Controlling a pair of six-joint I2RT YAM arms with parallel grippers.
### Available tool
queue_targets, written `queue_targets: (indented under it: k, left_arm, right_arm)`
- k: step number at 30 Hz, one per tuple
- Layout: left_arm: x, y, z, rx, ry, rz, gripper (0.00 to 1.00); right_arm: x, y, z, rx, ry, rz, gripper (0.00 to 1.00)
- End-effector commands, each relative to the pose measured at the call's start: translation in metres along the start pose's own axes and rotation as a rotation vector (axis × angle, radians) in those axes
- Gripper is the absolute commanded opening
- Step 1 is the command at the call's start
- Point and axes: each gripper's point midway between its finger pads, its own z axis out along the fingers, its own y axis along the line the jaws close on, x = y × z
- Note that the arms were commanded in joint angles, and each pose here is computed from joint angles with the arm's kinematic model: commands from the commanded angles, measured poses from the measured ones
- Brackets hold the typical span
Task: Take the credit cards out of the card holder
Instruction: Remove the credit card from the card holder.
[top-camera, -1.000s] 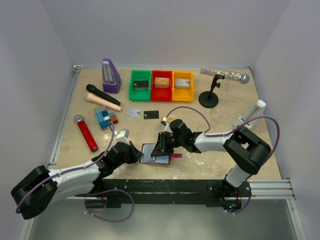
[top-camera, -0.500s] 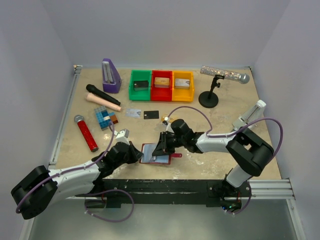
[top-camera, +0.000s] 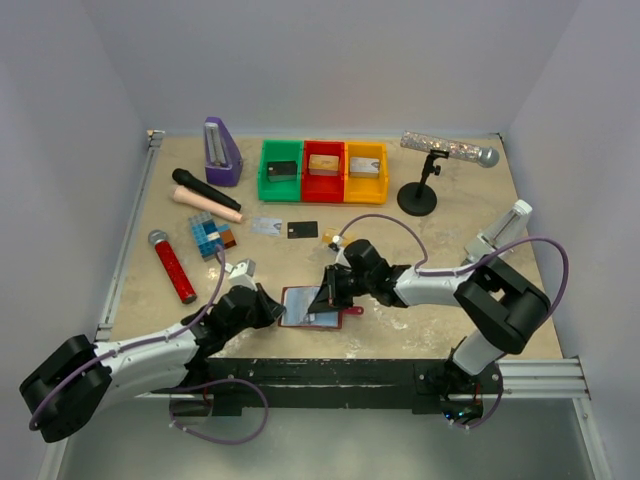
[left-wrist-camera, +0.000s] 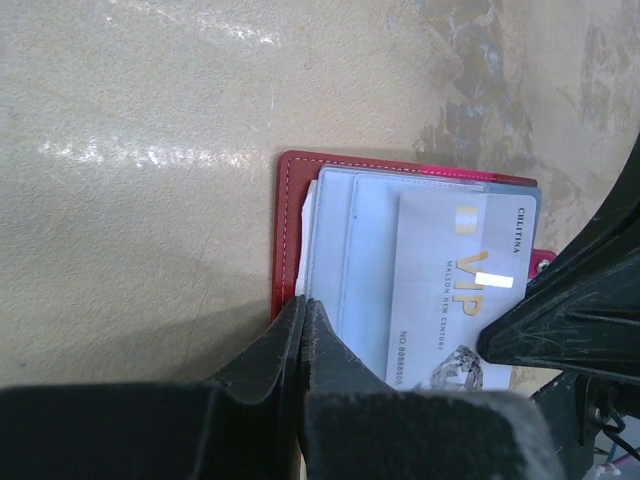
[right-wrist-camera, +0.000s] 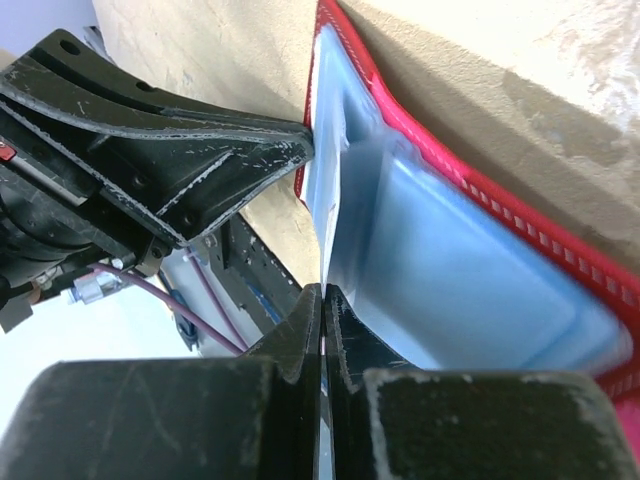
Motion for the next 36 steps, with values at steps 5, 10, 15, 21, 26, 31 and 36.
queue_targets:
  k: [5, 10, 15, 21, 26, 31, 36]
  left_arm:
    - [0.018, 0.051, -0.007, -0.164, 0.024, 0.019, 0.0]
    - [0.018, 0.051, -0.008, -0.163, 0.025, 0.015, 0.0]
    - [0.014, 0.044, -0.009, -0.137, 0.012, 0.021, 0.0]
    - [0.0, 0.013, -0.014, -0.04, 0.001, 0.049, 0.32]
    - [-0.02, -0.037, -0.033, 0.103, 0.001, 0.07, 0.85]
    - [-0.051, -0.098, -0.075, 0.329, -0.066, 0.139, 0.95]
    - [-0.059, -0.158, -0.139, 0.678, -0.089, 0.28, 0.93]
  right_arm:
    - [-0.007, -0.001, -0.01, 0.01, -0.045, -0.011, 0.0]
    - [-0.003, -0.008, -0.014, 0.037, -0.044, -0.003, 0.0]
    - [0.001, -0.016, -0.023, 0.087, -0.051, -0.002, 0.0]
    - [-0.003, -0.016, -0.042, 0.137, -0.102, -0.046, 0.0]
    - [-0.009, 0.013, -0.076, 0.125, -0.167, -0.181, 0.0]
    - [0.001, 0.061, -0.111, -0.013, -0.125, -0.438, 0.0]
    - [0.051, 0.101, -0.147, -0.237, 0.095, -0.659, 0.0]
